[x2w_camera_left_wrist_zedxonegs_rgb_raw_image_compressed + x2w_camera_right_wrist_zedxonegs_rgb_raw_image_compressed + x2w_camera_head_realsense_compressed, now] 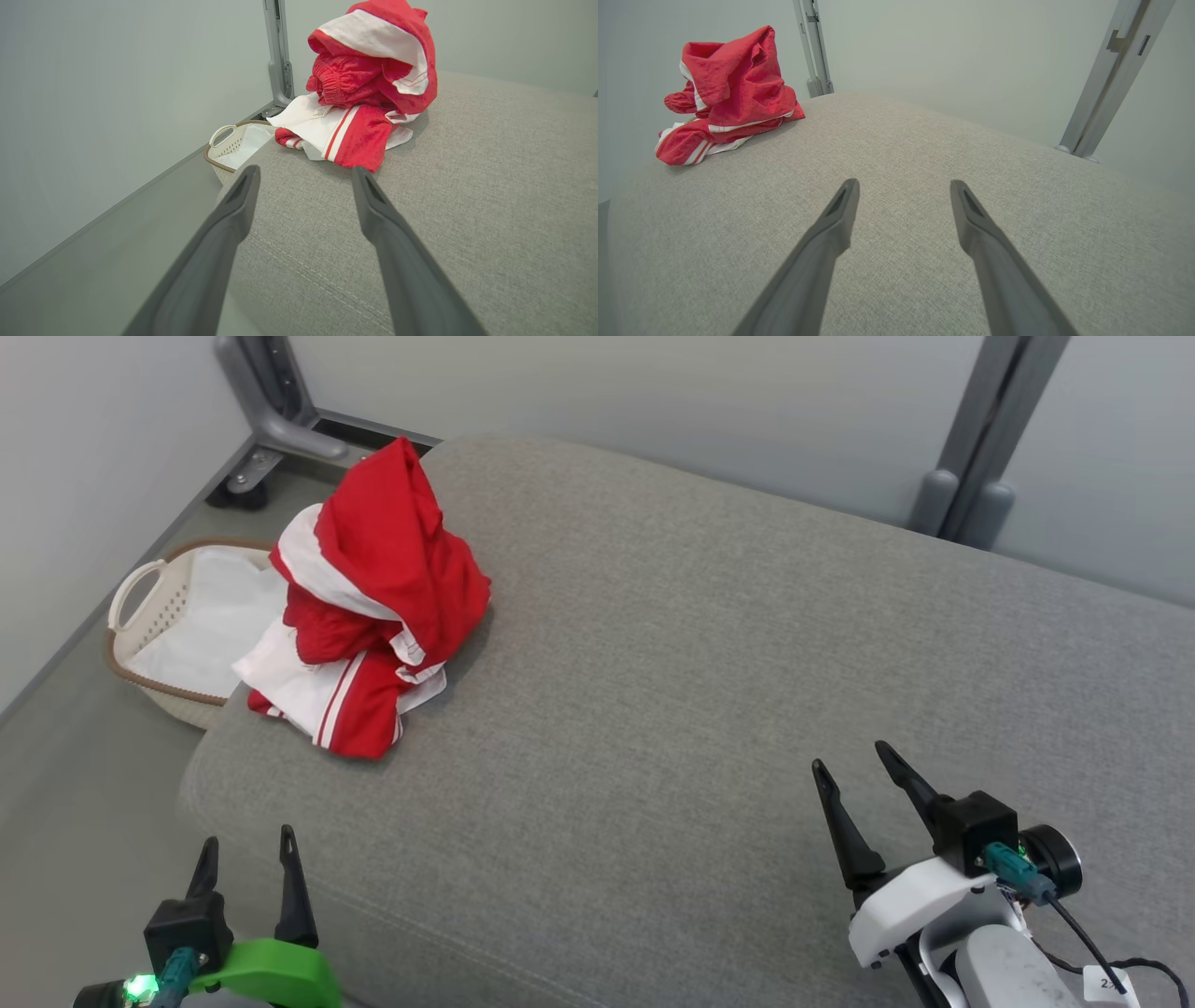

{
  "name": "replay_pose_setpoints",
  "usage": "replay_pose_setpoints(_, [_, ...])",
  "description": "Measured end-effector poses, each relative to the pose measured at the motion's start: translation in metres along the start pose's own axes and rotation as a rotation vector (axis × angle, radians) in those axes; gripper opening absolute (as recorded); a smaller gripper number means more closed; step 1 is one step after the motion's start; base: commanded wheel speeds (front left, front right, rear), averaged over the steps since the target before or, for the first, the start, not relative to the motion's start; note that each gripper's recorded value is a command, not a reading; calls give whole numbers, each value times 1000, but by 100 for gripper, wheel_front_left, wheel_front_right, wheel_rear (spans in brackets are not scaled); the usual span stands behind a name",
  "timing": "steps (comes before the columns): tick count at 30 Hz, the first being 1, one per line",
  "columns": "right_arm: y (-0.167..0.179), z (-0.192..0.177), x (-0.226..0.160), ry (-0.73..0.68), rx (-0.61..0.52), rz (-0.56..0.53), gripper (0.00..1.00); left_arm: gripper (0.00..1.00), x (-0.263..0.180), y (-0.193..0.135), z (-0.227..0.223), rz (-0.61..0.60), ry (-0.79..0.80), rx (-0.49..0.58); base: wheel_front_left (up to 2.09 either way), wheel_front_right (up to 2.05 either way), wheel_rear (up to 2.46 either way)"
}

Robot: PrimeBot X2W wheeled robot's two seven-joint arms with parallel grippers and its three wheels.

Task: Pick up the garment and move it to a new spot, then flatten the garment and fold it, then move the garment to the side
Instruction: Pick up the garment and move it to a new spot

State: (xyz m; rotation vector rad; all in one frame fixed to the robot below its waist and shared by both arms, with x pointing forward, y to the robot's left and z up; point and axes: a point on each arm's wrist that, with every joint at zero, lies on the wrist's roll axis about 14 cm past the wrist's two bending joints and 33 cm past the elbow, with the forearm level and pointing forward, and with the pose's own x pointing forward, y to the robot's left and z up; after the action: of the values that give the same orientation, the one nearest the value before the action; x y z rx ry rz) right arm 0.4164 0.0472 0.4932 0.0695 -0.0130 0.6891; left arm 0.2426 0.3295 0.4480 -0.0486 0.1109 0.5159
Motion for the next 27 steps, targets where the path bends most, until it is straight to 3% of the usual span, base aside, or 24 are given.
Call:
replay_pose_setpoints(5, [13, -6, 8, 14, 6, 41, 100, 100, -8, 15, -6, 45, 20, -25, 0, 0, 0])
replay_pose_setpoints(13, [6, -12, 9, 25, 12, 26, 100, 100, 4, 9, -5, 20, 27, -56, 0, 0, 0])
replay_pose_setpoints(27, [-26, -25, 26, 22, 4, -12, 100, 100, 102, -9, 73, -61, -116, -4, 0, 0, 0])
